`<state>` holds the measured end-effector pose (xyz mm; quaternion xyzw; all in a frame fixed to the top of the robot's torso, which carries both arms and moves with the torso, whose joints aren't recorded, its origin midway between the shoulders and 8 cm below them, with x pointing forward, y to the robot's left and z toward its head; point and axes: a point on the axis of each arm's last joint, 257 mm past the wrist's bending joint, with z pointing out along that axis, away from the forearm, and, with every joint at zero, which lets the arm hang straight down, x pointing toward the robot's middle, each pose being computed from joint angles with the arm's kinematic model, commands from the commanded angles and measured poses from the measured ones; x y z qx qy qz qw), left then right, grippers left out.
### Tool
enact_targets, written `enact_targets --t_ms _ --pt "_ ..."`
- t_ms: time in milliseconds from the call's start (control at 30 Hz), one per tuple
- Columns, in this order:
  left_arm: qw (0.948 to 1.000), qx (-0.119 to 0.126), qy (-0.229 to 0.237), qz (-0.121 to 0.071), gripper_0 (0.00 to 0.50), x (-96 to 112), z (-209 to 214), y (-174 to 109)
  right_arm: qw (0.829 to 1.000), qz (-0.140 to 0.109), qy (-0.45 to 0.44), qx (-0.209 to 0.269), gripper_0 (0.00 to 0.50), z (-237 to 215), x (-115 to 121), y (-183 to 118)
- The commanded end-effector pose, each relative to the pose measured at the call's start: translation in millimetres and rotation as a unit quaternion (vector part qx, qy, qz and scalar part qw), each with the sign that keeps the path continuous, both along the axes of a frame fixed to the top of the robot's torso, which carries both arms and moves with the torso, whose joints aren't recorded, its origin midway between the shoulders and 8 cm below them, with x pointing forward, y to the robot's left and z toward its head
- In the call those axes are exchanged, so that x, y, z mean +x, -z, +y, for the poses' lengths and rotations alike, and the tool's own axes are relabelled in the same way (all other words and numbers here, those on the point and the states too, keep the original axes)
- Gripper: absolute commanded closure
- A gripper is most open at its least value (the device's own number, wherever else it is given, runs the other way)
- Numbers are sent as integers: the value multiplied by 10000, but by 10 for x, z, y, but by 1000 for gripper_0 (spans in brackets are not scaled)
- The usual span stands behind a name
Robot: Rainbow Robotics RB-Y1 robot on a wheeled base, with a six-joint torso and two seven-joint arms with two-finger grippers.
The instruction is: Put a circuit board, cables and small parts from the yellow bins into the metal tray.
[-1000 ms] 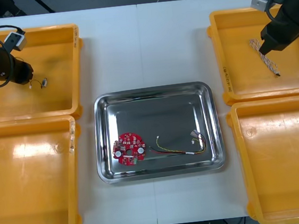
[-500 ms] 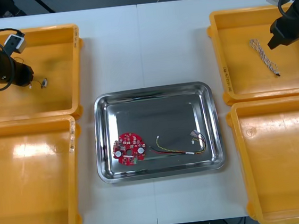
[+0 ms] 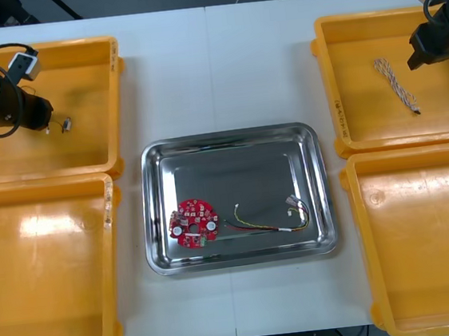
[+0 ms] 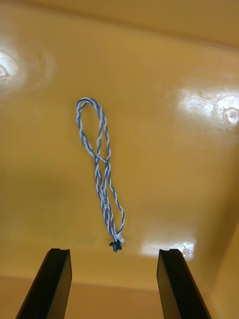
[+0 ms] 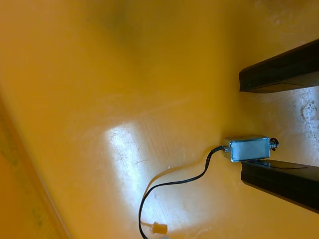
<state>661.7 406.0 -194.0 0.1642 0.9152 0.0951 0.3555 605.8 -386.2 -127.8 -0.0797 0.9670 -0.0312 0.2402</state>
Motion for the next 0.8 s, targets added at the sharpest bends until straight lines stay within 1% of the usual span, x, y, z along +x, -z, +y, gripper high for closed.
enact_targets --t_ms 33,300,467,600,633,667,700,733,800 --pt "9994 184 281 47 120 -54 19 127 9986 -472 94 221 0 173 308 -409" --pt "9995 82 289 42 119 -82 50 137 9973 -662 237 188 0 163 485 -199" --pt "9996 26 291 36 120 -96 68 138 9974 -643 277 159 0 140 502 -53" --pt "9996 -2 290 20 119 -96 77 122 9978 -576 291 177 0 139 488 74" --pt "9996 13 288 23 129 -97 83 122 9978 -559 296 174 0 138 482 97" --pt "9996 16 278 27 239 -101 97 123 9980 -542 279 182 0 153 478 122" --pt "9996 16 278 27 327 -101 97 123 9981 -529 275 170 0 155 474 138" --pt "9996 15 269 36 498 -107 110 129 9981 -527 259 185 0 176 476 151" --pt "9996 1 267 36 500 -110 115 128 9984 -483 231 169 0 181 458 218"
